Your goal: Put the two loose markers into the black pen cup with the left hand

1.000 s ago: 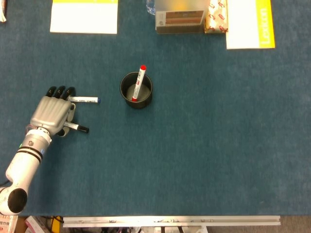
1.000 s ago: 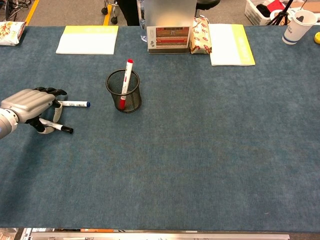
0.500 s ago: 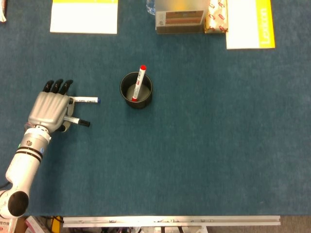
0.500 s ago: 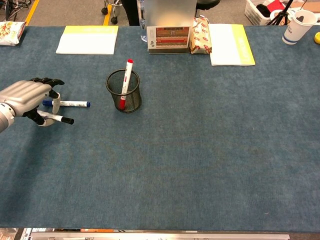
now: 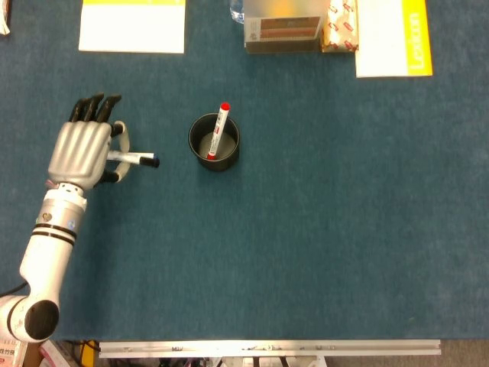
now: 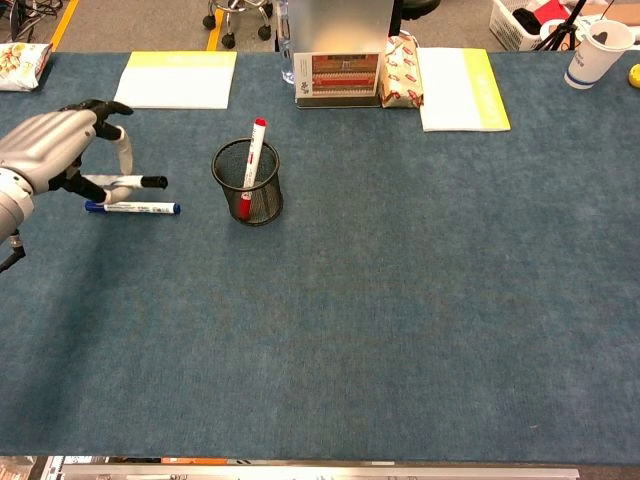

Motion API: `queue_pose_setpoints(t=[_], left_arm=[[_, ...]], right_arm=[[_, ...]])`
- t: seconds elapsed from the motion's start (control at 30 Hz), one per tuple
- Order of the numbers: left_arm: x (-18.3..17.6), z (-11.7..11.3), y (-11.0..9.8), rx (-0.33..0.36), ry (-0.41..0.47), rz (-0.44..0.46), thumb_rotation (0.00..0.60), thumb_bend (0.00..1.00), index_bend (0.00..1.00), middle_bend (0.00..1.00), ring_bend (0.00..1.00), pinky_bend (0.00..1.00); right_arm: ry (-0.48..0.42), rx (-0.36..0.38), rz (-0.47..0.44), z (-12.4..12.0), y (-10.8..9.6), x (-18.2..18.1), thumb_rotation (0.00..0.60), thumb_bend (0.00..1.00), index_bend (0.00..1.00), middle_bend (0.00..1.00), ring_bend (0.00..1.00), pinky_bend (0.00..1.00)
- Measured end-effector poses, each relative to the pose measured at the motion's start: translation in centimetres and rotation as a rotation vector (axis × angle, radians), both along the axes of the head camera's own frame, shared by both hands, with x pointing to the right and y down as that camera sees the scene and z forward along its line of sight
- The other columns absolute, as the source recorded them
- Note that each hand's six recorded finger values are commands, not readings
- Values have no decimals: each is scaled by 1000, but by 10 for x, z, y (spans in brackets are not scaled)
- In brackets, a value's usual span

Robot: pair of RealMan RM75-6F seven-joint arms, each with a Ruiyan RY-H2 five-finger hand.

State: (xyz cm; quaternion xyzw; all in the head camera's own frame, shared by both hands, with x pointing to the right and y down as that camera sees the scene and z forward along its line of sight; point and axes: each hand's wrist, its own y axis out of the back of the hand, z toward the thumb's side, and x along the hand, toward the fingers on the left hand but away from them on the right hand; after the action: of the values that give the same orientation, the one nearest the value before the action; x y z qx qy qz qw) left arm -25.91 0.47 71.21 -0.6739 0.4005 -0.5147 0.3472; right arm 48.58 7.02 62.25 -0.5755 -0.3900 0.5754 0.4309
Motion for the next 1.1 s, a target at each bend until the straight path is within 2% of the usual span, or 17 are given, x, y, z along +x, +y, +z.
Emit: queue_pose_setpoints(t=[0.13, 0.23, 0.4, 0.63, 0.97, 1.1], left_arm=[[7, -13, -14, 91, 56, -31, 600, 288, 673, 117, 16, 70], [14, -18, -21, 128, 86, -53, 600, 288, 679, 117, 15, 70], [21, -20, -29, 147, 154, -116, 600, 288, 690, 121, 16, 70], [30, -26, -40, 188, 309, -237, 600, 288, 697, 126, 16, 70], [33, -20, -43, 134, 417, -359, 600, 321, 702, 126, 16, 70], [33, -15, -46, 90, 500, -437, 600, 328, 704, 126, 16, 70]], right_arm=[[0, -1, 0, 0, 0, 0, 600, 116, 476, 392, 418, 438], [1, -3, -1, 1, 0, 0, 600, 116, 476, 392, 418, 438], [1, -6, -1, 1, 0, 0, 600, 115, 477, 392, 418, 438], [0, -6, -1, 1, 0, 0, 600, 115, 477, 392, 418, 438], [2, -11, -3, 2, 1, -1, 600, 115, 477, 392, 418, 438], [1, -12, -2, 2, 1, 0, 600, 115, 477, 392, 418, 438]])
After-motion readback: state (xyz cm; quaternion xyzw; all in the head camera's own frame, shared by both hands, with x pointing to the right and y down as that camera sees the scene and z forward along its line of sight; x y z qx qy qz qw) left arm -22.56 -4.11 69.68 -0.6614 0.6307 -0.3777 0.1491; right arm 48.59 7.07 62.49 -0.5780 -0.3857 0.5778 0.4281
